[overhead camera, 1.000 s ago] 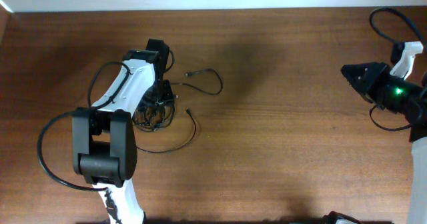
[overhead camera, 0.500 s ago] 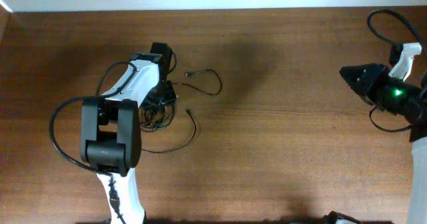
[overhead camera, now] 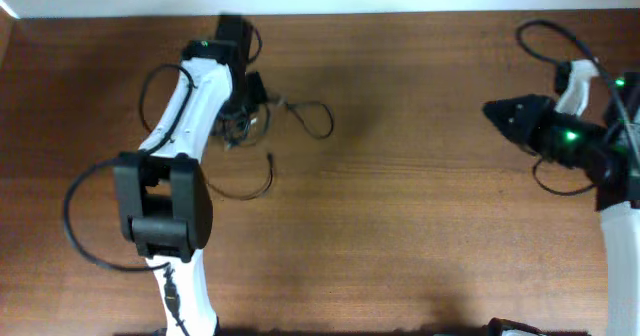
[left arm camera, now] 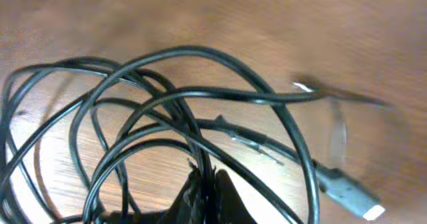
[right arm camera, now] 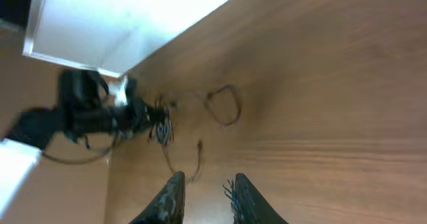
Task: Untangle cables
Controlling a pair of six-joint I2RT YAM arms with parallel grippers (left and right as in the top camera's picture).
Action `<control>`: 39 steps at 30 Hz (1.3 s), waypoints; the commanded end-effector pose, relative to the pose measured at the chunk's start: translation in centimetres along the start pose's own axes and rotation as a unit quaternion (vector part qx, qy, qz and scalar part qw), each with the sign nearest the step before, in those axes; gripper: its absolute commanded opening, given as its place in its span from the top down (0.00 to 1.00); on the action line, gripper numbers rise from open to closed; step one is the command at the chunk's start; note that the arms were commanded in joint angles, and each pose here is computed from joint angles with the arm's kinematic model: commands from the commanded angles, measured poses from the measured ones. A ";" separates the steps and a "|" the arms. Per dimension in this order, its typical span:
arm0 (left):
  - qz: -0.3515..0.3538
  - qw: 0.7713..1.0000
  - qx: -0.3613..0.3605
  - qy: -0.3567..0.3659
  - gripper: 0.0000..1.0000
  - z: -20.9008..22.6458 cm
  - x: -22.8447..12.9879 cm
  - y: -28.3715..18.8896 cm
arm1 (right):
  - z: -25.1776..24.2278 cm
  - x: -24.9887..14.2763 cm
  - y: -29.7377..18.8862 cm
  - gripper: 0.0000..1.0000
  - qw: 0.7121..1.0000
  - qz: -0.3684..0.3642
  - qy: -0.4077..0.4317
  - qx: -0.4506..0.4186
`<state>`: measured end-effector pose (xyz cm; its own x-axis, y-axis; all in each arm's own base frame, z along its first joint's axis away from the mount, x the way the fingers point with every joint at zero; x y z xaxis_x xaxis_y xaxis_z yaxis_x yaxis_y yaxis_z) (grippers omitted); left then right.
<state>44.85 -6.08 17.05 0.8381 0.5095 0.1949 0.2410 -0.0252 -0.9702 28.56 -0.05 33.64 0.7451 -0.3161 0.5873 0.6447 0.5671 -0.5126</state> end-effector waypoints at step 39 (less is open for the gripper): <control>0.221 0.829 -0.287 -0.427 1.00 -6.5 -5.6 -21.4 | 16.3 -5.3 18.6 0.49 0.989 -0.054 -0.136 0.027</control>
<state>39.33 -13.76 35.68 0.2260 0.8100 -0.5411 0.4150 -0.5826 -0.6988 32.96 25.25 31.42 0.6226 -0.1312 0.7715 0.6239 0.6783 -0.3882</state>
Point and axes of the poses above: each gripper's point midway between its finger pads, its own y axis out along the fingers, its own z axis along the line the jaws close on, x = y × z, the point moved 8 cm from there along -y, back along the fingers, and after that the axes turned 11 degrees about -y, right-handed, at the moved point
